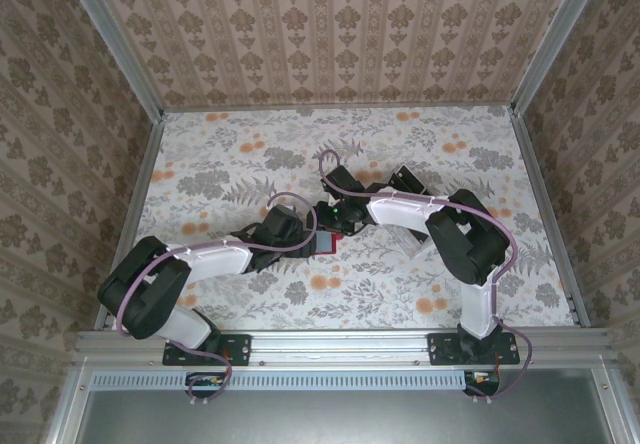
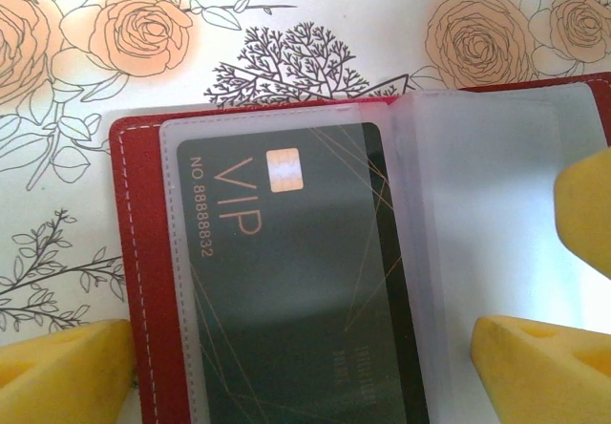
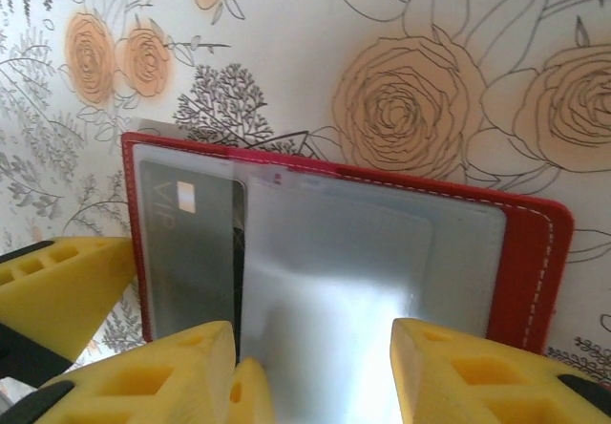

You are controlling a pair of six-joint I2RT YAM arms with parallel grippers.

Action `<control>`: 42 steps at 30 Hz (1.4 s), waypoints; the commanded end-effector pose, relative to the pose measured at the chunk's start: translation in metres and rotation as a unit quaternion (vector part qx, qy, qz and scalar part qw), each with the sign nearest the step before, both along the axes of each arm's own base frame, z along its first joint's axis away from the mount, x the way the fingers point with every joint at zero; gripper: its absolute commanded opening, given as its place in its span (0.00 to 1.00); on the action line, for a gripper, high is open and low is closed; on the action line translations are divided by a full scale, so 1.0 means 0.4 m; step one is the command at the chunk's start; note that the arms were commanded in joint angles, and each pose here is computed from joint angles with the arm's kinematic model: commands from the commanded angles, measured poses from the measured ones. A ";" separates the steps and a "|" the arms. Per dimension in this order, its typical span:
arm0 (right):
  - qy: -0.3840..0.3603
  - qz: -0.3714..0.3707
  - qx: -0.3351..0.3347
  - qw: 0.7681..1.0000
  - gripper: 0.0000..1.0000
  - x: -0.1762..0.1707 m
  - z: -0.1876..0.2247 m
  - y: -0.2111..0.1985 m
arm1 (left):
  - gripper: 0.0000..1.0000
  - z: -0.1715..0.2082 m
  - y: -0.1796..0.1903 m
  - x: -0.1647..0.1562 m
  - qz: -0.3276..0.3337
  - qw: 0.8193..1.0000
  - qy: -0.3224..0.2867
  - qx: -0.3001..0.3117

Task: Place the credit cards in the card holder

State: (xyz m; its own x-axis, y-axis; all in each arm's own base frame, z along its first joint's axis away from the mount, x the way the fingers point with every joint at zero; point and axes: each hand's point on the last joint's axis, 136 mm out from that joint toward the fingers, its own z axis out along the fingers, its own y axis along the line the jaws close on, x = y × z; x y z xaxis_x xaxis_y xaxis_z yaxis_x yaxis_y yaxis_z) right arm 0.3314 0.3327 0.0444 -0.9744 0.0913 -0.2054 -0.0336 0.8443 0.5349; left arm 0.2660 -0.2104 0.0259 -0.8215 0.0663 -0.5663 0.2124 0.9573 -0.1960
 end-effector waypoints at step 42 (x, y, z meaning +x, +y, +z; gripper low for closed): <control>0.004 0.027 0.034 0.999 0.48 -0.025 0.041 0.098 | 1.00 0.147 0.150 -0.001 0.094 0.995 -0.044 -0.014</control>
